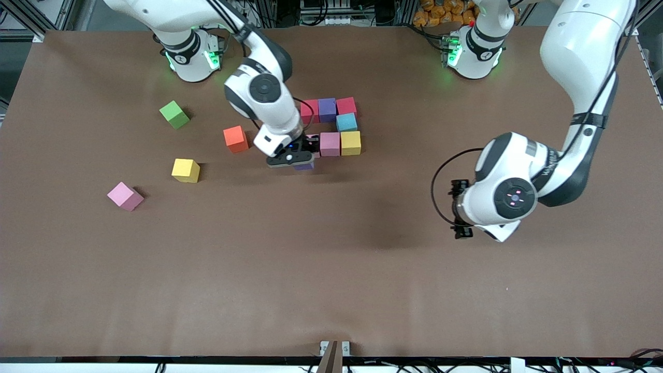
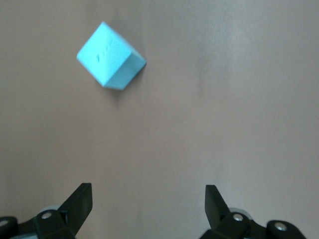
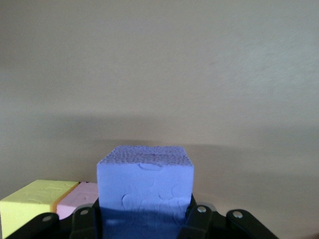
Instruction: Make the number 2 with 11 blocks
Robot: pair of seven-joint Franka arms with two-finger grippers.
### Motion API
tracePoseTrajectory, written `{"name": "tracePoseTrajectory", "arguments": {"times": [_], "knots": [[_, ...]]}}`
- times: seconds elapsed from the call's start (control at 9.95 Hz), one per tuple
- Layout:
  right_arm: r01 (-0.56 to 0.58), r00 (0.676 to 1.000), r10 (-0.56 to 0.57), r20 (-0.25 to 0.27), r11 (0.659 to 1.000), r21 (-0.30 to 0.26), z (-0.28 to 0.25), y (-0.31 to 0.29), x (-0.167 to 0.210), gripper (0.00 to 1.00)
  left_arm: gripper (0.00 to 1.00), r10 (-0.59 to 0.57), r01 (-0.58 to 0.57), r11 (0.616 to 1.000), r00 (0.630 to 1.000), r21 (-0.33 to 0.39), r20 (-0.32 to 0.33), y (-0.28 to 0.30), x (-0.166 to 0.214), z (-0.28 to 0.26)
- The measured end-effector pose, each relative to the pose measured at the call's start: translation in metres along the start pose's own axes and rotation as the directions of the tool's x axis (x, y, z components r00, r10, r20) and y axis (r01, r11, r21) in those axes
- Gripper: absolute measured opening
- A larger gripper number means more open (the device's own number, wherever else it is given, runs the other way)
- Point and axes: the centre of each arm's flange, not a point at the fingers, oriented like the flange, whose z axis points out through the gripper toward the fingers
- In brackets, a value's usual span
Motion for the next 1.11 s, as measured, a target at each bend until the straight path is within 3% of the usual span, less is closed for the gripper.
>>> {"name": "tracePoseTrajectory", "arguments": {"times": [0.4, 0.8, 1.11], "knots": [[-0.017, 1.000, 0.017, 0.025, 1.000, -0.020, 0.037, -0.010, 0.005, 0.56, 1.00, 0.123, -0.123, 0.992, 0.992, 0.033, 0.012, 0.009, 0.063, 0.016], [-0.017, 0.999, 0.018, 0.031, 1.000, -0.024, 0.044, -0.009, 0.006, 0.56, 1.00, 0.218, -0.219, 0.975, 0.976, 0.039, 0.016, 0.007, 0.057, 0.019], [0.000, 0.999, 0.001, 0.034, 0.999, -0.035, 0.051, -0.009, 0.003, 0.56, 1.00, 0.349, -0.349, 0.934, 0.937, 0.076, 0.023, 0.001, 0.060, 0.038]]}}
